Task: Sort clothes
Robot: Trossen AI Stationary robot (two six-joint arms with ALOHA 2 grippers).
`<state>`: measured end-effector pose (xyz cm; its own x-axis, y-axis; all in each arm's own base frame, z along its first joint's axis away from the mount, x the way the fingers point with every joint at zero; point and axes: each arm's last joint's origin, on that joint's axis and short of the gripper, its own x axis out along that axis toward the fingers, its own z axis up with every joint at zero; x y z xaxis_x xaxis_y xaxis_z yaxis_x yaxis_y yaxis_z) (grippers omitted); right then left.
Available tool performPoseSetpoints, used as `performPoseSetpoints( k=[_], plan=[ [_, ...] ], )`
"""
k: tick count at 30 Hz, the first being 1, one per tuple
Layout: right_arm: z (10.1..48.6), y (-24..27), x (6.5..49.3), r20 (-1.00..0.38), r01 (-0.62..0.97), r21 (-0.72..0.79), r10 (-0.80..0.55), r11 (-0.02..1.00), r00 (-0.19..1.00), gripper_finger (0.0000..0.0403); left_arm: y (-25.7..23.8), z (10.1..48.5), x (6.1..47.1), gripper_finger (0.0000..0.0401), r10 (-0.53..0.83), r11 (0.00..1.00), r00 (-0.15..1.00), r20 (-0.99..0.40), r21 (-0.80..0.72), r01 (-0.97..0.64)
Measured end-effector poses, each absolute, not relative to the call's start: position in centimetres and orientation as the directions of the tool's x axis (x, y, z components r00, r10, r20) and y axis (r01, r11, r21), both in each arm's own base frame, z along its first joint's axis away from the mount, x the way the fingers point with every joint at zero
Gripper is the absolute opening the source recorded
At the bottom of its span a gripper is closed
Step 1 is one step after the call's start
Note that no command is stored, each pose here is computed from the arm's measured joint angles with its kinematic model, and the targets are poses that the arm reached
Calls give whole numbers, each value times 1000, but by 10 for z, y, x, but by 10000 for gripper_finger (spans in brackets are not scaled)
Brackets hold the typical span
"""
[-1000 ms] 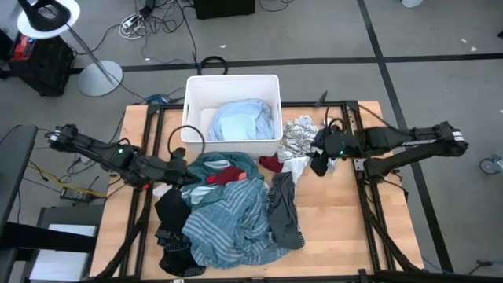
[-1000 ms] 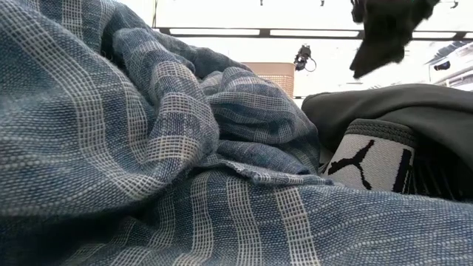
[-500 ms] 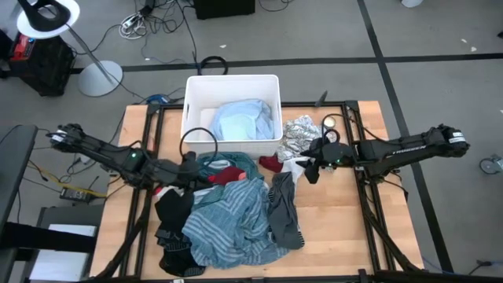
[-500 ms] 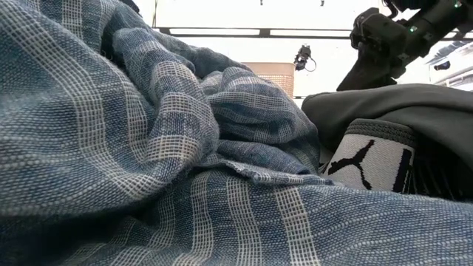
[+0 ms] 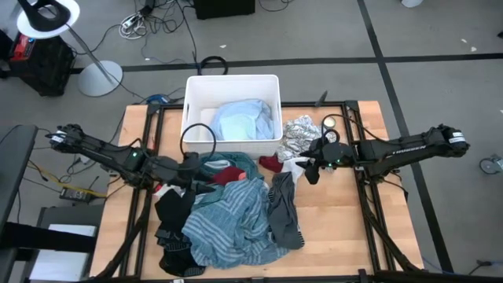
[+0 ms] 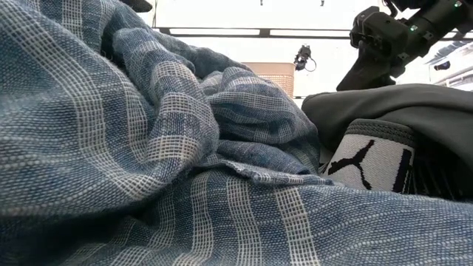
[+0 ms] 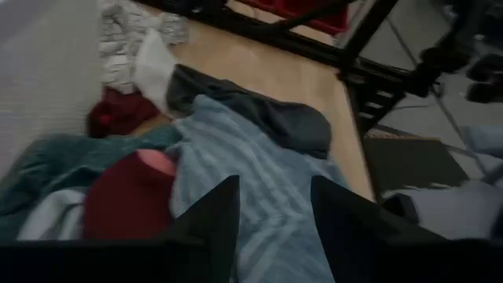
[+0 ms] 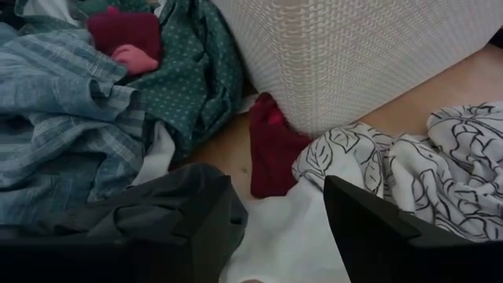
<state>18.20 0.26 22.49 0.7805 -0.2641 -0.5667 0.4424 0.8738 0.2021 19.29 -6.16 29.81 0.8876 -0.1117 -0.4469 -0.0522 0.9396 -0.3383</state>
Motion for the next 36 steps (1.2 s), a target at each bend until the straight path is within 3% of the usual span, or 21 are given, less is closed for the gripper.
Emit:
performPoseSetpoints(
  k=[9,18,36],
  plan=[
    [225,3,182,-567,442,201,-264,874,780,203,-72,293,221,161,-95,973,787,-610,-226,-57],
    [225,3,182,-564,437,196,-264,878,783,203,-81,291,265,160,-64,992,734,-676,-124,-28],
    [214,8,179,-587,404,163,-241,900,773,203,-80,250,342,160,-112,986,490,-864,-156,-51]
  ],
)
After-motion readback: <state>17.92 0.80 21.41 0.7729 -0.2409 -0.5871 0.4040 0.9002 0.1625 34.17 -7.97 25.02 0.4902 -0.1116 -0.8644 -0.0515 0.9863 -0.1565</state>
